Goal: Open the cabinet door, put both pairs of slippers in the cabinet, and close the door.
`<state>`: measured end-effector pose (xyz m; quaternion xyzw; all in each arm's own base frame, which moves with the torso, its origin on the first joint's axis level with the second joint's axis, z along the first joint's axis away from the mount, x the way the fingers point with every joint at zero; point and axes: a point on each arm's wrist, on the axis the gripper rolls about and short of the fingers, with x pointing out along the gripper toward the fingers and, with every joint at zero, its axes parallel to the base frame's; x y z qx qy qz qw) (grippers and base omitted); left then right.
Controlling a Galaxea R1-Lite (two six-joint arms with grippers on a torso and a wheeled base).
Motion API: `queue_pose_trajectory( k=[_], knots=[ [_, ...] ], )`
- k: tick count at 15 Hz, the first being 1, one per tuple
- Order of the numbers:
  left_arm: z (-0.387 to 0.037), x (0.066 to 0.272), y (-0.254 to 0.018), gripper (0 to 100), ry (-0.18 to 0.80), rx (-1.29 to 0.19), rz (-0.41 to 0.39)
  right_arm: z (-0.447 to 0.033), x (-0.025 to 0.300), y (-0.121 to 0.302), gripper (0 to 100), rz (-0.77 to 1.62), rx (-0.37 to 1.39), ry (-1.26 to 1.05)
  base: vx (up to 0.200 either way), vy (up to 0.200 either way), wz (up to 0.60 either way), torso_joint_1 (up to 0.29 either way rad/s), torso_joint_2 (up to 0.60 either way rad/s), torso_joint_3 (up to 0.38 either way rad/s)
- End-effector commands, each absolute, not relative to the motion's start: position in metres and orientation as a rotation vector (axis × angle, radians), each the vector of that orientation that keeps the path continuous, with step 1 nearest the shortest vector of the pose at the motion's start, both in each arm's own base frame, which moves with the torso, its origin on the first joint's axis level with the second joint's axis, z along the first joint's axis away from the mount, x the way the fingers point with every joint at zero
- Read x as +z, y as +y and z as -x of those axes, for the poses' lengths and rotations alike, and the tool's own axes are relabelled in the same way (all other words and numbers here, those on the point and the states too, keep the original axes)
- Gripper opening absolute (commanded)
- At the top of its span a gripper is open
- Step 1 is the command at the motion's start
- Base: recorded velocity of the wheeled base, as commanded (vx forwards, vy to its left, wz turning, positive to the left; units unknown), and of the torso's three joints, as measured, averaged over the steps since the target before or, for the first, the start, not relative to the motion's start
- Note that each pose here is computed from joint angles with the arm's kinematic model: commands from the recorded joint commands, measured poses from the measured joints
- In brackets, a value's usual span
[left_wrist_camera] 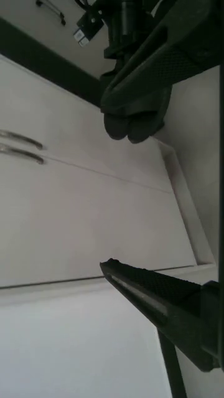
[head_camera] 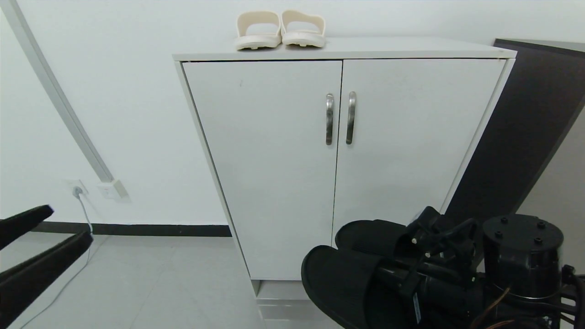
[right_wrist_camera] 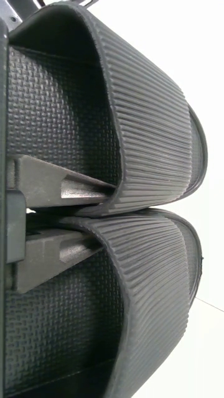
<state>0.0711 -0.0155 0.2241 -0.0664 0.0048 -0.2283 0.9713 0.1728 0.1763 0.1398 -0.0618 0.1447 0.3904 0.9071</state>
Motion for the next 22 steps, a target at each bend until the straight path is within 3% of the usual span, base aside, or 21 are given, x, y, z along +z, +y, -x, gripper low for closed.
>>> queue_pose_trajectory(
  k=[1,9,14,22],
  knots=[
    [-0.109,0.238,-0.029,100,0.082,-0.553,0.138,-0.173,0.139,0.177,0,0.129,0.809,0.300,0.000,0.000,0.00,0.000,0.00,0.000],
    [-0.164,0.259,-0.099,100,0.152,-0.847,0.099,-0.173,0.138,0.176,0,0.123,0.808,0.295,0.000,0.000,0.00,0.000,0.00,0.000],
    [-0.205,0.250,-0.138,100,0.120,-0.887,0.101,-0.175,0.135,0.178,0,0.120,0.807,0.300,0.000,0.000,0.00,0.000,0.00,0.000],
    [-0.232,0.270,-0.186,100,0.076,-0.964,0.126,-0.175,0.136,0.178,0,0.114,0.808,0.291,0.000,0.000,0.00,0.000,0.00,0.000]
  ],
)
